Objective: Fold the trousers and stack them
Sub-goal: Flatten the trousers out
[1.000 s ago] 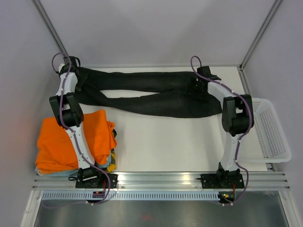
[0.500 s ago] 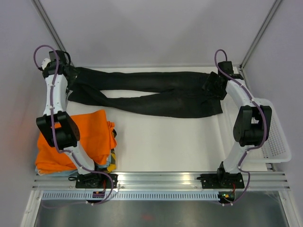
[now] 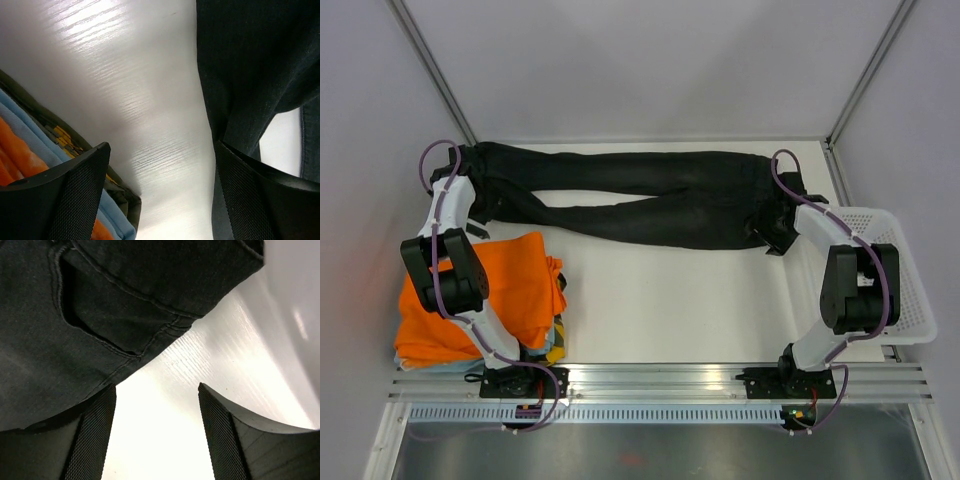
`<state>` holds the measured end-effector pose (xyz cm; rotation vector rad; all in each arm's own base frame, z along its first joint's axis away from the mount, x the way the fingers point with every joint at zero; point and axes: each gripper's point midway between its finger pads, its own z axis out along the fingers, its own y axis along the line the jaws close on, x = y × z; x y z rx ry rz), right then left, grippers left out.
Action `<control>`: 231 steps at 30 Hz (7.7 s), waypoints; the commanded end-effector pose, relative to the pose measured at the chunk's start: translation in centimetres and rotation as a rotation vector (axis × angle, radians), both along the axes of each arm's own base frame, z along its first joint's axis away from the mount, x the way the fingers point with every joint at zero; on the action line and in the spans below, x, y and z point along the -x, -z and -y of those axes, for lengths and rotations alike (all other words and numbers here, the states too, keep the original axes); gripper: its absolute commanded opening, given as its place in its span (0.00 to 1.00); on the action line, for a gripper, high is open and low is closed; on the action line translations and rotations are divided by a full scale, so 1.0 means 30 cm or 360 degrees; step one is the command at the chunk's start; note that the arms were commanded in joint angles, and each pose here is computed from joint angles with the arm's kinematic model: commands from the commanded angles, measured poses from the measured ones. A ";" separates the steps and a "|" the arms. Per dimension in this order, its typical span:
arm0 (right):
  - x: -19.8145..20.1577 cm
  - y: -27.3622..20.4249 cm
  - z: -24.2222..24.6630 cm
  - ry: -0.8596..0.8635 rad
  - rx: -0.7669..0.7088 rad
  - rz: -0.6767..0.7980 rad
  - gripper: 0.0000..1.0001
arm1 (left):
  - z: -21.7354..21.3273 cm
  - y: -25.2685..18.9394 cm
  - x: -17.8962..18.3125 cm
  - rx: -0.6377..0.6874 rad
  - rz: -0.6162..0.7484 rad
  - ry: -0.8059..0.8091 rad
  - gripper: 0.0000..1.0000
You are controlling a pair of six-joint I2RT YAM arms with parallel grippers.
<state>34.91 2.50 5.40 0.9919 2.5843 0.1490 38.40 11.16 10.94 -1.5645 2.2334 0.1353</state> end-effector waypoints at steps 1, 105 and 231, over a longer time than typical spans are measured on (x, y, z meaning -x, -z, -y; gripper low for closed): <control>-0.028 0.023 0.029 0.0105 0.0046 0.0108 0.72 | -0.002 0.007 -0.038 0.0053 0.0097 -0.0043 0.89; -0.230 -0.403 -0.225 -0.0590 -0.0105 0.0497 0.82 | -0.071 -0.291 -0.073 -0.0173 0.0310 0.0377 0.80; -0.814 -0.228 -0.123 -0.0488 0.0164 0.0721 0.87 | -0.253 -0.056 -0.797 -0.0308 0.0840 0.0009 0.77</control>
